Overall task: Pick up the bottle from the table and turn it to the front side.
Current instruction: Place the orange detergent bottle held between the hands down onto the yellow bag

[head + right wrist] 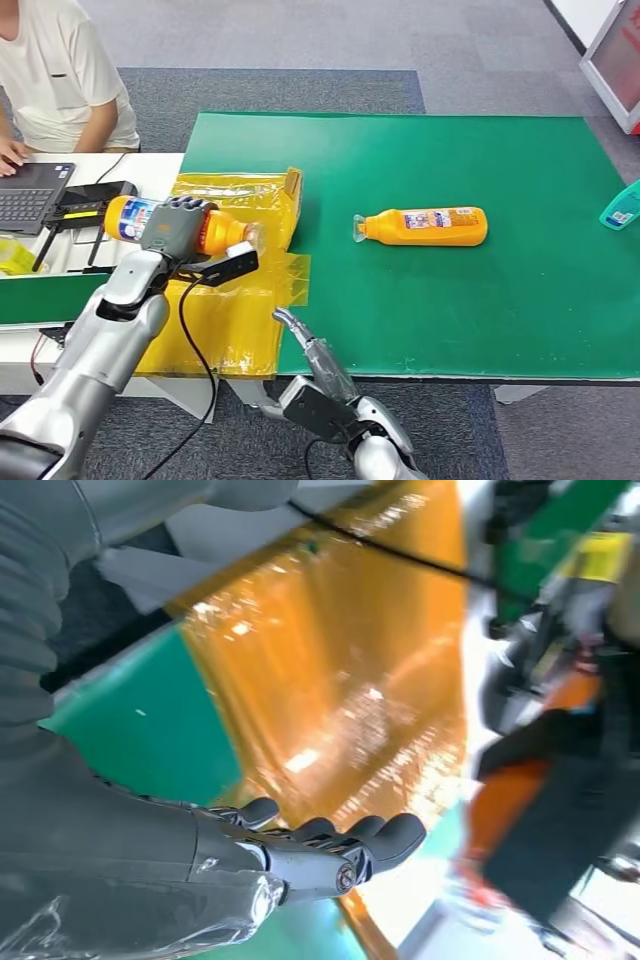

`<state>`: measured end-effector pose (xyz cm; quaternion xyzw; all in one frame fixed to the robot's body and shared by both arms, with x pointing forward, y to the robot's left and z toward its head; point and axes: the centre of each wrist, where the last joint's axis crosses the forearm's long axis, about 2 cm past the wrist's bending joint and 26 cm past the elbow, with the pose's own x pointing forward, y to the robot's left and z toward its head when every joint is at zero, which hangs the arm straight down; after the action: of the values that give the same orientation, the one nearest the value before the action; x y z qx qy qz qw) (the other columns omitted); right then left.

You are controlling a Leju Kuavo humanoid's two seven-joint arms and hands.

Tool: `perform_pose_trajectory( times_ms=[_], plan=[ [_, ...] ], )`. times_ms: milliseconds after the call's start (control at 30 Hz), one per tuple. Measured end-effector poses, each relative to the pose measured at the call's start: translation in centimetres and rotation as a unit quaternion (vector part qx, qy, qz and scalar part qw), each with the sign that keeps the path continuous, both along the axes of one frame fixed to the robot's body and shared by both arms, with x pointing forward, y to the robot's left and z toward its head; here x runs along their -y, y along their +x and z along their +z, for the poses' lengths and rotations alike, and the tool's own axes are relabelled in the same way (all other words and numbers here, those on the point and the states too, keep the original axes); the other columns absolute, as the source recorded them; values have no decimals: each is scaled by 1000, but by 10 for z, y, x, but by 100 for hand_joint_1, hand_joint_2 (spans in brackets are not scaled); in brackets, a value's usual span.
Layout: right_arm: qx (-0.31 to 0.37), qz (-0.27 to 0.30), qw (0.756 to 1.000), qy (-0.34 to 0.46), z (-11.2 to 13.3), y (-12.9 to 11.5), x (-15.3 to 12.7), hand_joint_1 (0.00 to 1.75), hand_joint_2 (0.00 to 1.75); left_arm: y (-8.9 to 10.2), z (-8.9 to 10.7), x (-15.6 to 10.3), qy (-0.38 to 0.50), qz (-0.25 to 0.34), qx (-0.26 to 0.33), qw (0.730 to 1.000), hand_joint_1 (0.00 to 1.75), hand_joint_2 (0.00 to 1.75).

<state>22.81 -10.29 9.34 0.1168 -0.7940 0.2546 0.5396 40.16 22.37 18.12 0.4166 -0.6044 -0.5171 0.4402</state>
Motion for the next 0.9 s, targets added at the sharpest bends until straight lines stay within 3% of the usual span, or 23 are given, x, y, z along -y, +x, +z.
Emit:
perform_pose_trajectory(
  times_ms=[233,700,900],
  plan=[
    [40,-10,999,30,22,0,5,0,175,14,-5,27,19,-14,-42,999,175,175],
    [51,-14,998,37,27,-3,9,0,175,17,-11,34,31,-19,-65,997,175,175],
    [76,-21,995,59,35,-4,11,0,175,12,-19,49,23,-40,-84,995,175,175]
  ],
)
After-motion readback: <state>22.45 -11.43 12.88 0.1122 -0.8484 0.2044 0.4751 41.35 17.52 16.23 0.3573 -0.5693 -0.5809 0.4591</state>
